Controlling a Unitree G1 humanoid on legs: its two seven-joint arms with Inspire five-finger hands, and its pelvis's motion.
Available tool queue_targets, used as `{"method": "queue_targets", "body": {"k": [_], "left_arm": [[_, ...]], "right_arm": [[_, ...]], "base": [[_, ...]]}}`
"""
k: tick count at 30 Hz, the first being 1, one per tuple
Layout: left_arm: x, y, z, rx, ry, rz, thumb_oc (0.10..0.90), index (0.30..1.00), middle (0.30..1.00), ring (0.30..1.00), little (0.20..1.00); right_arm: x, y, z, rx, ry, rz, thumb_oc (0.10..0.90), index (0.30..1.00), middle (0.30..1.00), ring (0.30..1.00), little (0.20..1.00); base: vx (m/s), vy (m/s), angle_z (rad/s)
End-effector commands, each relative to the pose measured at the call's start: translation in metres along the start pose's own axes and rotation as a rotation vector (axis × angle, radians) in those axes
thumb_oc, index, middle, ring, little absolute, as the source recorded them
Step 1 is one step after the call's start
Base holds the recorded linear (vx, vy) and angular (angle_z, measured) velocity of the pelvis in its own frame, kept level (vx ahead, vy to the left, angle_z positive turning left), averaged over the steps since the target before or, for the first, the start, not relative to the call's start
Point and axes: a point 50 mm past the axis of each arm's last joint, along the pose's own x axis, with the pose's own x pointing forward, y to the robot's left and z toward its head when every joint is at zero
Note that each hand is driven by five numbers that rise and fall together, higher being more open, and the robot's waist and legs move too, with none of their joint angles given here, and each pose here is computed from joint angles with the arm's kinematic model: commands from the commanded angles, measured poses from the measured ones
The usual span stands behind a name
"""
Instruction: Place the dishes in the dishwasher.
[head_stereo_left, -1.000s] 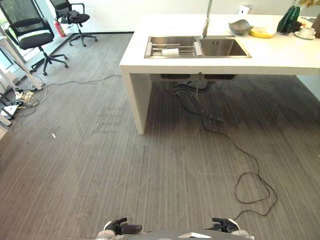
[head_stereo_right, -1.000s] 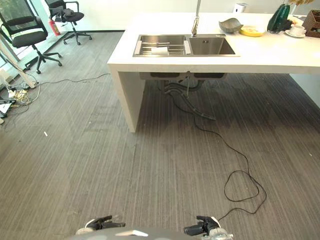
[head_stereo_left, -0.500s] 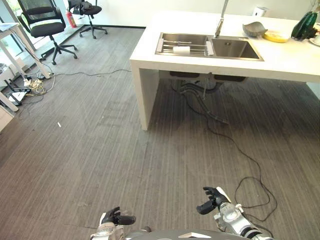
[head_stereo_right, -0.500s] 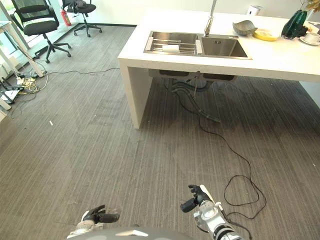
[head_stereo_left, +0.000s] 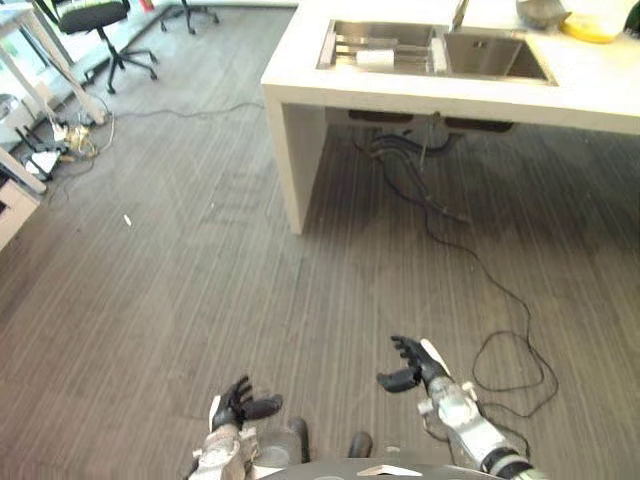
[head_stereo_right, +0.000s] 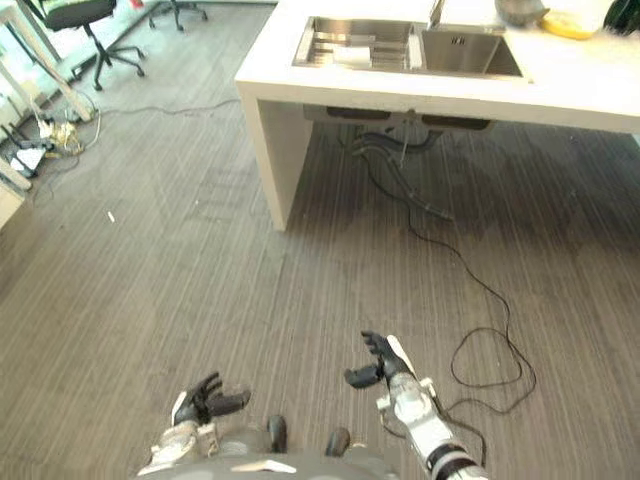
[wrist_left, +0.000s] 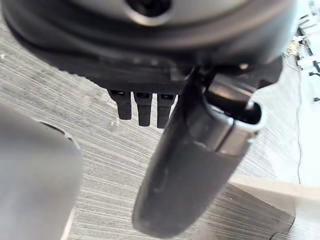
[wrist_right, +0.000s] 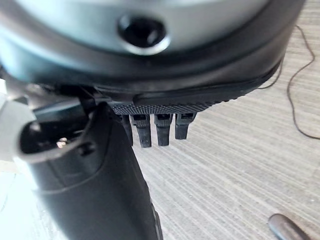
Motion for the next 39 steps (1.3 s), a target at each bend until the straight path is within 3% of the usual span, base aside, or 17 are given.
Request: {"method": "queue_targets", "body": {"k": [1,4,7,10,14,15,16,18,19,21,23,25,26,32,33,39], "left_arm": [[-0.001,-0.026,-0.006,-0.02,0.031,-0.055,0.8,0.9,0.9,0.9,0.9],[0.0,-0.034,-0.014,-0.045,0.084,-0.004,0.8,0.9,0.9,0.9,0.9],[-0.003,-0.033,-0.01,0.039,0.039,-0.022,0.8,0.9,0.9,0.9,0.9],[0.0,-0.025,0.006,-0.026,-0.029,0.036,0.8,0.9,0.9,0.9,0.9],[0.001,-0.031,0.081,-0.101,-0.306,0.108,0.8,0.9,0.9,0.9,0.9],[-0.003,-0.032,0.112,-0.052,-0.434,0.13,0.8,0.9,0.9,0.9,0.9],[0.002,-0.033,0.129,0.074,-0.483,0.151,0.8,0.9,0.9,0.9,0.9],[-0.001,-0.029,0.187,0.357,-0.767,0.279,0.8,0.9,0.9,0.9,0.9],[-0.006,-0.024,0.211,0.345,-0.855,0.329,0.8,0.9,0.9,0.9,0.9],[-0.006,-0.024,0.212,0.343,-0.857,0.329,0.8,0.9,0.9,0.9,0.9],[-0.043,-0.018,0.275,0.326,-1.162,0.413,0.8,0.9,0.9,0.9,0.9],[-0.058,-0.019,0.292,0.359,-1.257,0.407,0.8,0.9,0.9,0.9,0.9],[-0.092,-0.02,0.324,0.534,-1.481,0.429,0.8,0.9,0.9,0.9,0.9],[-0.114,-0.038,0.332,0.622,-1.624,0.401,0.8,0.9,0.9,0.9,0.9],[-0.133,-0.044,0.332,0.691,-1.729,0.358,0.8,0.9,0.9,0.9,0.9],[-0.14,-0.044,0.327,0.732,-1.759,0.293,0.8,0.9,0.9,0.9,0.9]], "right_arm": [[0.004,-0.018,0.006,0.07,-0.015,-0.075,0.8,0.9,0.9,0.9,0.9],[0.004,-0.006,-0.001,0.064,0.024,-0.051,0.8,0.9,0.9,0.9,0.9],[0.002,0.0,-0.001,0.016,0.005,-0.013,0.8,0.9,0.9,0.9,0.9],[0.003,0.003,-0.002,0.059,0.017,-0.029,0.8,0.9,0.9,0.9,0.9],[0.003,0.013,0.004,0.208,0.021,-0.089,0.8,0.9,0.9,0.9,0.9],[0.003,0.016,0.006,0.233,0.015,-0.09,0.8,0.9,0.9,0.9,0.9],[0.004,0.018,0.005,0.249,0.025,-0.084,0.8,0.9,0.9,0.9,0.9],[0.008,0.021,0.006,0.252,0.021,-0.075,0.8,0.9,0.9,0.9,0.9],[0.011,0.016,0.009,0.261,0.006,-0.096,0.8,0.9,0.9,0.9,0.9],[0.011,0.015,0.01,0.261,0.004,-0.097,0.8,0.9,0.9,0.9,0.9],[0.009,-0.005,0.0,0.307,0.005,-0.167,0.8,0.9,0.9,0.9,0.9],[0.006,-0.01,-0.007,0.323,0.023,-0.179,0.8,0.9,0.9,0.9,0.9],[0.002,-0.008,-0.018,0.338,0.054,-0.154,0.8,0.9,0.9,0.9,0.9],[-0.006,-0.003,-0.039,0.35,0.121,-0.126,0.8,0.9,0.9,0.9,0.9],[-0.013,0.008,-0.053,0.365,0.179,-0.093,0.8,0.9,0.9,0.9,0.9],[-0.014,-0.004,-0.057,0.306,0.187,-0.076,0.8,0.9,0.9,0.9,0.9]], "base": [[0.13,-0.03,-0.06],[0.46,0.168,-0.13],[0.48,0.176,-0.29],[0.42,0.108,-0.92],[0.44,0.156,-0.44],[0.33,0.165,-0.35],[0.34,0.181,-0.35],[0.48,0.259,0.02],[0.38,0.207,0.19],[0.2,0.098,0.25],[0.48,0.165,0.23],[0.34,0.032,0.06],[0.27,-0.018,0.27],[0.29,-0.131,0.61],[0.16,-0.162,0.39],[0.16,-0.181,0.19]]}}
